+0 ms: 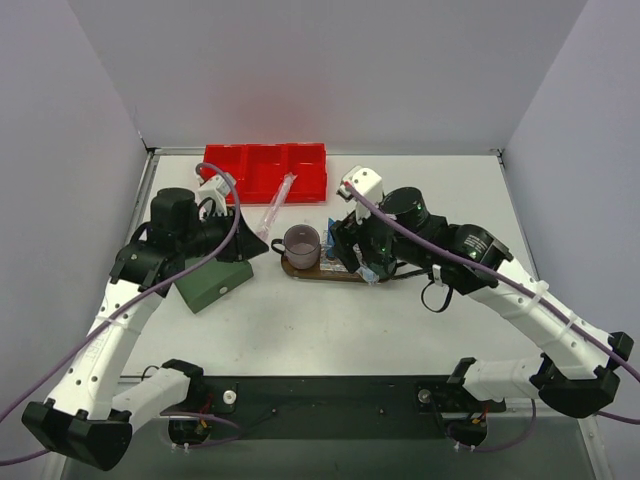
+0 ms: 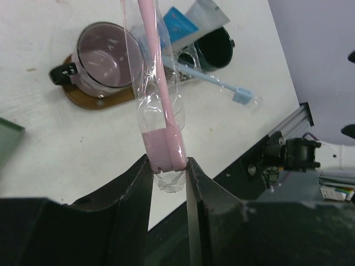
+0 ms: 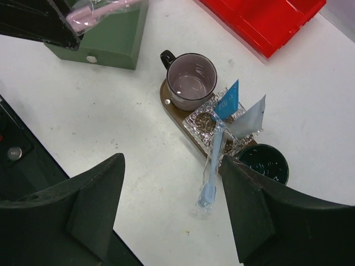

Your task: Prepare toiletry sets of a toothbrush and toothpaste on the tray

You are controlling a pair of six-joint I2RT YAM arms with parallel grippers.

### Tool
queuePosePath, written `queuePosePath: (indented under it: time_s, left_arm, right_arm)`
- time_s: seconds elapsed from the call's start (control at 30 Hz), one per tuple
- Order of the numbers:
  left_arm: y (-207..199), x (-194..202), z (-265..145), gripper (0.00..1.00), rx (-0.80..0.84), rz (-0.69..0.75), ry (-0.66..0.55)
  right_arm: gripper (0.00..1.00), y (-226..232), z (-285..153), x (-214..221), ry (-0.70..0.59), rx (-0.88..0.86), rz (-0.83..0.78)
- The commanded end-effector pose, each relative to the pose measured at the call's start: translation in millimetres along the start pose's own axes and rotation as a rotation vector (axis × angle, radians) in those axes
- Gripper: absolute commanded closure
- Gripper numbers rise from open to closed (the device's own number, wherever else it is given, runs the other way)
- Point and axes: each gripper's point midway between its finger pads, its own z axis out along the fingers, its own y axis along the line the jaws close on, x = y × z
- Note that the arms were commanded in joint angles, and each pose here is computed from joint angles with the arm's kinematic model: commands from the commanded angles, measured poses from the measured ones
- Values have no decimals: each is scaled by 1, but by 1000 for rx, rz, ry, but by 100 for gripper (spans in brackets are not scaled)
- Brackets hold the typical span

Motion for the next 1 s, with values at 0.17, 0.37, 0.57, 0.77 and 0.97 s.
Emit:
queuePosePath:
  time_s: [0.17, 0.37, 0.57, 0.77, 0.97]
  left_arm:
    - [-38, 59, -35, 100, 223, -58, 224]
    - [-54, 79, -46, 100, 338, -53, 319]
    - [-69, 89, -55, 100, 407, -3, 378]
    - [-80, 96, -58, 100, 458, 23, 419]
    - [-87, 99, -62, 100, 494, 36, 429]
  right_arm:
    - [36, 45, 9, -24, -120, -234, -289]
    - [36, 94, 12, -13, -154, -496, -383]
    - [36, 114, 21, 7, -114, -586, -463]
    - [37, 126, 29, 25, -78, -635, -531]
    - [37, 125, 37, 46, -41, -637, -581]
